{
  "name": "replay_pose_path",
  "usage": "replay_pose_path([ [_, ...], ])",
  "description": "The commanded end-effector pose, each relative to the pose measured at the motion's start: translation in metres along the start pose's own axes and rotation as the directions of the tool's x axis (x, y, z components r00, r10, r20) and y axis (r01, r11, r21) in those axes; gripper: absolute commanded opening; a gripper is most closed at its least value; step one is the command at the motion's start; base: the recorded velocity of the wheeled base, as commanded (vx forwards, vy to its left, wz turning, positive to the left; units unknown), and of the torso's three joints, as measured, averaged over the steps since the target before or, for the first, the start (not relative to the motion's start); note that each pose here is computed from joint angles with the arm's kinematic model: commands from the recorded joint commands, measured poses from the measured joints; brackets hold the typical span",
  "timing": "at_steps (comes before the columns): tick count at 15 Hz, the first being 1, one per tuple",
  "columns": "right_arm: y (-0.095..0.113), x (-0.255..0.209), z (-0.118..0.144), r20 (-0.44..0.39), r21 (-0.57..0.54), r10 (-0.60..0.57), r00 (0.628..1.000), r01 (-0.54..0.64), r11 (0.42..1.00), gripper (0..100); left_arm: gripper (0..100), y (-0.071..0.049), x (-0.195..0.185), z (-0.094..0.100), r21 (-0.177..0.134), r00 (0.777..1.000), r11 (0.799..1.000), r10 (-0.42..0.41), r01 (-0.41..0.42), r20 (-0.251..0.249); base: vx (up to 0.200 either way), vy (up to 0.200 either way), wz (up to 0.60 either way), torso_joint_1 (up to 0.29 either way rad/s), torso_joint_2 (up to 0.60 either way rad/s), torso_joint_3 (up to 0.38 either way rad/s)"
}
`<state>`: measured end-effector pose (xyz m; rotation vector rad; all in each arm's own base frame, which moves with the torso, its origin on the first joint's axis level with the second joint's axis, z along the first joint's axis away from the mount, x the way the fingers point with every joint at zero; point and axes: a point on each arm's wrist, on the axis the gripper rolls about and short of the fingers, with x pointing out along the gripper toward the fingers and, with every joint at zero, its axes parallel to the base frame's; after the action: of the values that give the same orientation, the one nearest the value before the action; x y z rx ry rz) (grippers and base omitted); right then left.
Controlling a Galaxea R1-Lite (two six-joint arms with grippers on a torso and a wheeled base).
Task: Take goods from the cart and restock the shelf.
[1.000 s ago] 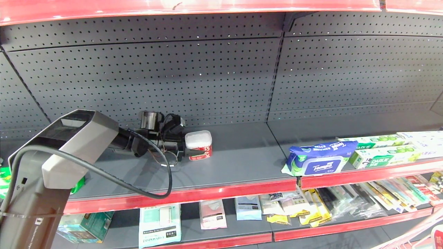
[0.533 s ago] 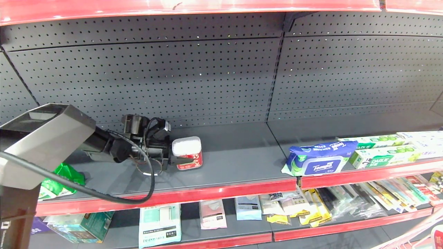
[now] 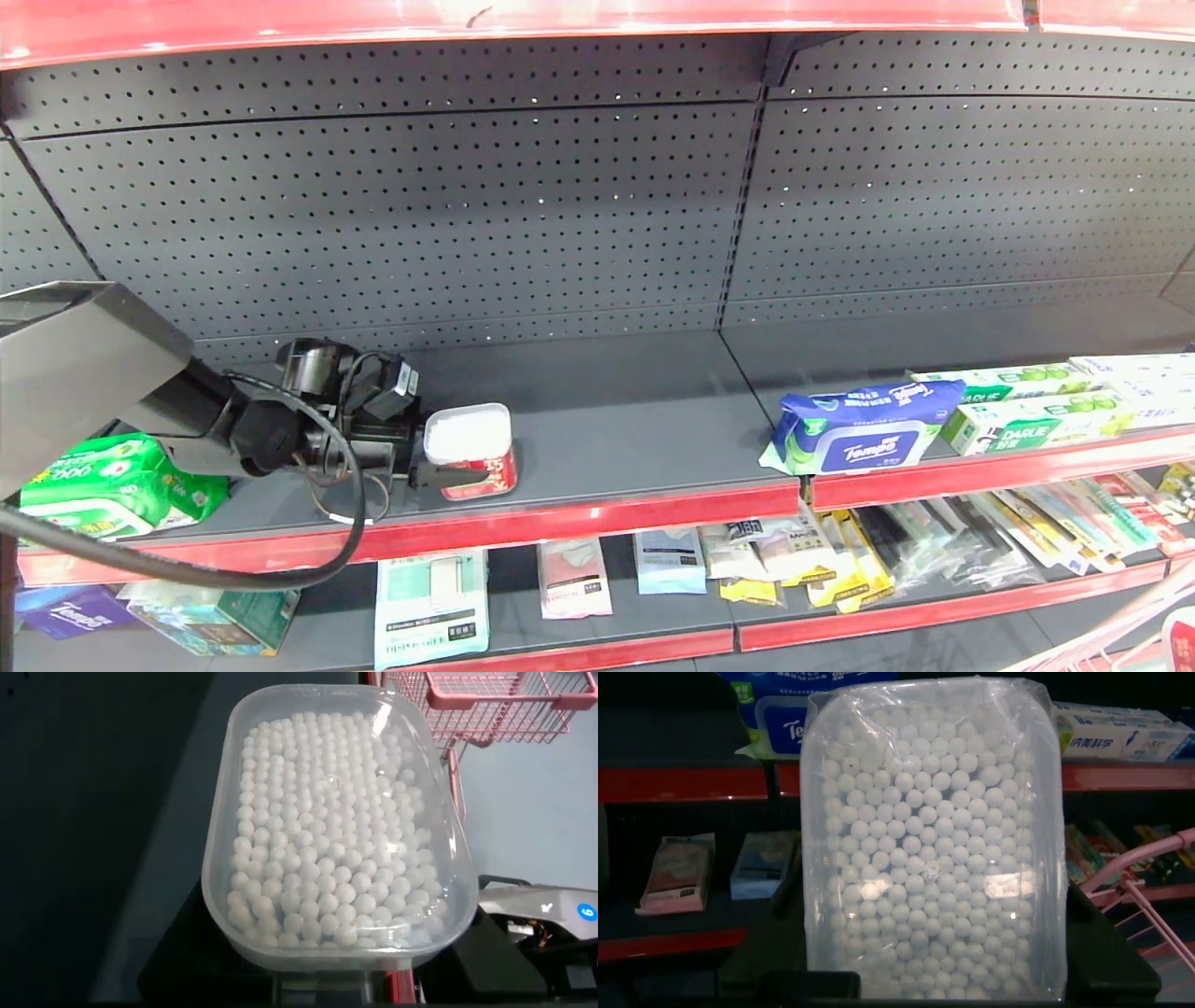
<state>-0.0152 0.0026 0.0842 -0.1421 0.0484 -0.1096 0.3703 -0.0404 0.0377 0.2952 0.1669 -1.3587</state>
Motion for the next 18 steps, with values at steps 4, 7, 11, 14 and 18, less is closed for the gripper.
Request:
replay_pose_path([
  [4, 0.000, 0.000, 0.000, -0.001, 0.000, 0.001, 1.000, -0.001, 1.000, 0, 0, 0.000, -0.007, -0.005, -0.010, 1.000, 1.000, 0.018, -0.018, -0.006, 0.000, 0.000, 0.00, 0.000, 0.00, 0.000],
  [7, 0.000, 0.000, 0.000, -0.001, 0.000, 0.001, 1.000, -0.001, 1.000, 0, 0, 0.001, -0.009, -0.010, -0.017, 1.000, 1.000, 0.025, -0.025, -0.011, 0.000, 0.000, 0.00, 0.000, 0.00, 0.000],
  [11, 0.000, 0.000, 0.000, -0.001, 0.000, 0.001, 1.000, -0.001, 1.000, 0, 0, 0.001, -0.013, -0.017, -0.012, 0.999, 0.999, 0.032, -0.032, -0.016, 0.000, 0.000, 0.00, 0.000, 0.00, 0.000],
  [14, 0.000, 0.000, 0.000, -0.001, 0.000, -0.001, 1.000, 0.001, 1.000, 0, 0, 0.000, -0.013, -0.017, 0.003, 0.999, 0.999, 0.032, -0.031, -0.016, 0.000, 0.000, 0.00, 0.000, 0.00, 0.000],
  [18, 0.000, 0.000, 0.000, -0.001, 0.000, -0.001, 1.000, 0.001, 1.000, 0, 0, -0.002, -0.013, -0.019, 0.006, 0.999, 1.000, 0.029, -0.028, -0.018, 0.000, 0.000, 0.00, 0.000, 0.00, 0.000],
])
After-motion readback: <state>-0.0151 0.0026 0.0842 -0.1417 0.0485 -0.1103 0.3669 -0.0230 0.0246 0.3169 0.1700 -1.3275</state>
